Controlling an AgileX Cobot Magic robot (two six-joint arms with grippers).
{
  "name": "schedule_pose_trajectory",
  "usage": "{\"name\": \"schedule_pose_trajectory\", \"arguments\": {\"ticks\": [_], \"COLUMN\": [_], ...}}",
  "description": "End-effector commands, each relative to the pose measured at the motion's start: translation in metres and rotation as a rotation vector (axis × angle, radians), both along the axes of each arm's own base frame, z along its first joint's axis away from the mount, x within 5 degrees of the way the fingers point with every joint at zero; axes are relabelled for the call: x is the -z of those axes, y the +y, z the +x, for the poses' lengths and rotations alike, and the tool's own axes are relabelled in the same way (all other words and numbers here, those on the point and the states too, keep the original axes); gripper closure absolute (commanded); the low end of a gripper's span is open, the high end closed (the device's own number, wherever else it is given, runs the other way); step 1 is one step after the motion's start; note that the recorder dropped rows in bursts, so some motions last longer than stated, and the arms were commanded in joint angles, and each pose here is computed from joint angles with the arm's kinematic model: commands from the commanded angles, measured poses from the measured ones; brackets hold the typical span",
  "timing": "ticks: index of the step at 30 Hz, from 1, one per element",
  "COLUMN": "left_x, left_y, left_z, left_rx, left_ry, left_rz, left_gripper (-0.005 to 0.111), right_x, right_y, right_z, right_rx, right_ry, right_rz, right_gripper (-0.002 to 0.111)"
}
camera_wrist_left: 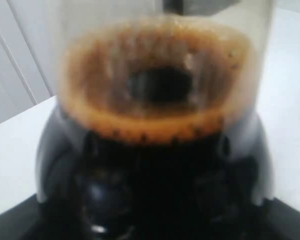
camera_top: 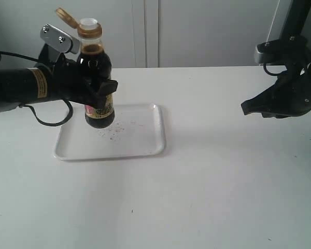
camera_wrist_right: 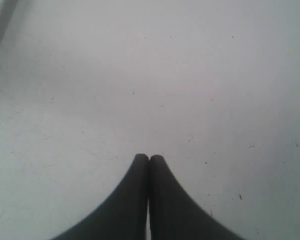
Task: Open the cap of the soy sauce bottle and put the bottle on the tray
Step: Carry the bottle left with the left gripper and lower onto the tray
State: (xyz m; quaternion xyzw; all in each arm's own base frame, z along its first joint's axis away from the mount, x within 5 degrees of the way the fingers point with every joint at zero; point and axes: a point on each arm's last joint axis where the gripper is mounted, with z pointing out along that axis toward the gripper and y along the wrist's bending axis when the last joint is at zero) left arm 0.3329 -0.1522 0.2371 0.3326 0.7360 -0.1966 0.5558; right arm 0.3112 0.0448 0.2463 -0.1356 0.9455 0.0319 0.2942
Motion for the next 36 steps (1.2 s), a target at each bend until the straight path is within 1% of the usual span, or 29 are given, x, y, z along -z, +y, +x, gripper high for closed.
{"name": "schedule_pose_trajectory", "arguments": {"ticks": [1,5,7,9,19,30,33,36], "left_x": [-0.019,-0.011,-0.005,0.002,0.021,0.025,0.034,0.042], "left_y": [-0.001,-0.004,-0.006,-0.008,-0.010,-0.010,-0.011,-0.012], "left_z": [-0.002,0.001,0.004,0.005,0.011,0.012,0.014,0.016], "left_rx": [0.025,0.044,0.052,0.071,0.069,0.080,0.081,0.097], "left_ry": [-0.066,-0.057,-0.057,-0.063,-0.039,-0.060,-0.043,-0.053], "left_rz": [-0.098,-0.143,-0.146,-0.139,-0.134,-0.105,-0.093,-0.069], "left_gripper": [0.107,0.107,0.107,0.107,0.107,0.107,0.107,0.107], "right_x": [-0.002,-0.002,-0.002,-0.002,-0.002,-0.002,-0.002,-0.002], "right_y": [-0.001,-0.001,-0.001,-0.001,-0.001,-0.001,-0.001,-0.001], "right_z": [0.001,0.001,0.001,0.001,0.002,0.002,0.001,0.001], "right_rx": [-0.002,-0.002,-0.002,-0.002,-0.002,-0.002,-0.003,-0.003], "right_ry": [-0.015,-0.015,-0.015,-0.015,-0.017,-0.017,-0.015,-0.012], "right_rz": [-0.003,-0.003,-0.003,-0.003,-0.004,-0.004,-0.004,-0.004], "right_gripper": [0.108,0.108,0.108,0.108,0.108,0.108,0.108,0.108]}}
